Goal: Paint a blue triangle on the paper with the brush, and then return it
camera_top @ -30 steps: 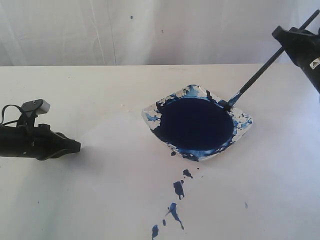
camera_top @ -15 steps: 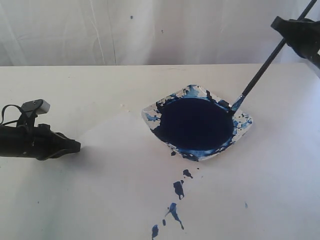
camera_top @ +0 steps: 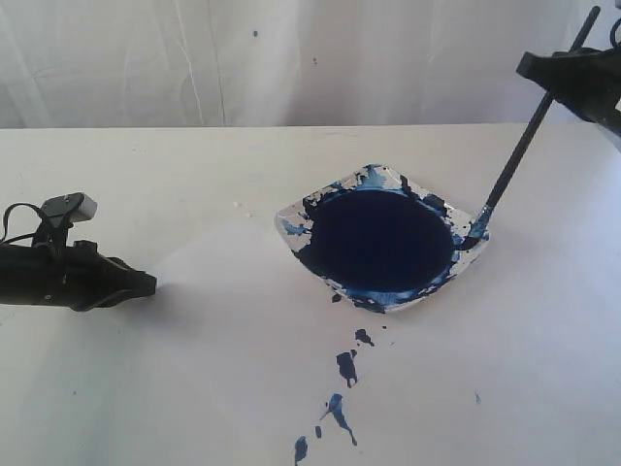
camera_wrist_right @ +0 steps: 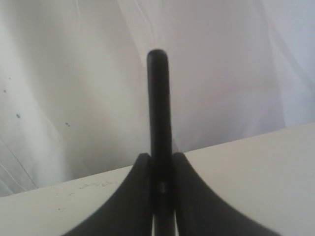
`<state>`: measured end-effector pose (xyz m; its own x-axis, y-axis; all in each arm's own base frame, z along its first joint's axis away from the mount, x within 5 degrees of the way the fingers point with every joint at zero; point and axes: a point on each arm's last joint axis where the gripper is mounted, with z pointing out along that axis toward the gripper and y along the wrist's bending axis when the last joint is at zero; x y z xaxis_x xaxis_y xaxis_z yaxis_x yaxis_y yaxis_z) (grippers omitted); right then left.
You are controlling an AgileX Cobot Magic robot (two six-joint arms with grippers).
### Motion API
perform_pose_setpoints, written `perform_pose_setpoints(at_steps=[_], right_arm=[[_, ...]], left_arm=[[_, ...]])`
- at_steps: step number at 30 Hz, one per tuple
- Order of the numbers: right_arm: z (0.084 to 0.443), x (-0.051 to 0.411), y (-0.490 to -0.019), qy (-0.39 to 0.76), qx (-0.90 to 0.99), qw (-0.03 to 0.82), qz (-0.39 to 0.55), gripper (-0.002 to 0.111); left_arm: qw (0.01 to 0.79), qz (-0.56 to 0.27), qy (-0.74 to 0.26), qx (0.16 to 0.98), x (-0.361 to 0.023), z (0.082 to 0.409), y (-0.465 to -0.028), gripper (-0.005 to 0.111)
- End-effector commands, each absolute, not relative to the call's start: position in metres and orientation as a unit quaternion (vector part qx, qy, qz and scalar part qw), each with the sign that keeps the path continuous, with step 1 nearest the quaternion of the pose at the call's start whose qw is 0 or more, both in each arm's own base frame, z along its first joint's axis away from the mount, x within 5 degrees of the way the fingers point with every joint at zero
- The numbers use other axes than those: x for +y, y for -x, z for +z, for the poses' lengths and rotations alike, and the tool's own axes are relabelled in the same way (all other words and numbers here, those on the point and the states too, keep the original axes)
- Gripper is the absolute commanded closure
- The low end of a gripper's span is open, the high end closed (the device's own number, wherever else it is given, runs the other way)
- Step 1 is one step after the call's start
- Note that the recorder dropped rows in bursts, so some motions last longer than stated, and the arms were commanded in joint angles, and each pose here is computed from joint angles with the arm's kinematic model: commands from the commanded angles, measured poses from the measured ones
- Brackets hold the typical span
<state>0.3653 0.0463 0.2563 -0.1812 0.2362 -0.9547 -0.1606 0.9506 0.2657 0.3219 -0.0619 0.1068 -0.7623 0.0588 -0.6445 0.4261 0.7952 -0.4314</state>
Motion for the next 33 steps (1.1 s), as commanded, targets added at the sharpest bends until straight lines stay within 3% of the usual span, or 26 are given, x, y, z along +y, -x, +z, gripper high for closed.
perform_pose_setpoints(at_steps=[1, 11, 19, 33], right_arm=[[0.258, 0.046, -0.366, 0.01, 0.755, 0.644, 0.124, 0.103], [0.259, 0.046, -0.366, 0.022, 0.751, 0.65, 0.116, 0.103], [0.269, 0.048, -0.366, -0.023, 0.713, 0.678, 0.177, 0.103], [0.259, 0.048, -0.37, 0.01, 0.724, 0.675, 0.14, 0.103]], left_arm=[[0.32, -0.292, -0.127, 0.892, -0.061, 0.108, -0.321, 0.107], [0.32, -0.292, -0.127, 0.892, -0.061, 0.108, -0.321, 0.107], [0.32, -0.292, -0.127, 0.892, -0.061, 0.108, -0.321, 0.107], [0.32, -0.292, -0.127, 0.892, -0.061, 0.108, -0.321, 0.107]])
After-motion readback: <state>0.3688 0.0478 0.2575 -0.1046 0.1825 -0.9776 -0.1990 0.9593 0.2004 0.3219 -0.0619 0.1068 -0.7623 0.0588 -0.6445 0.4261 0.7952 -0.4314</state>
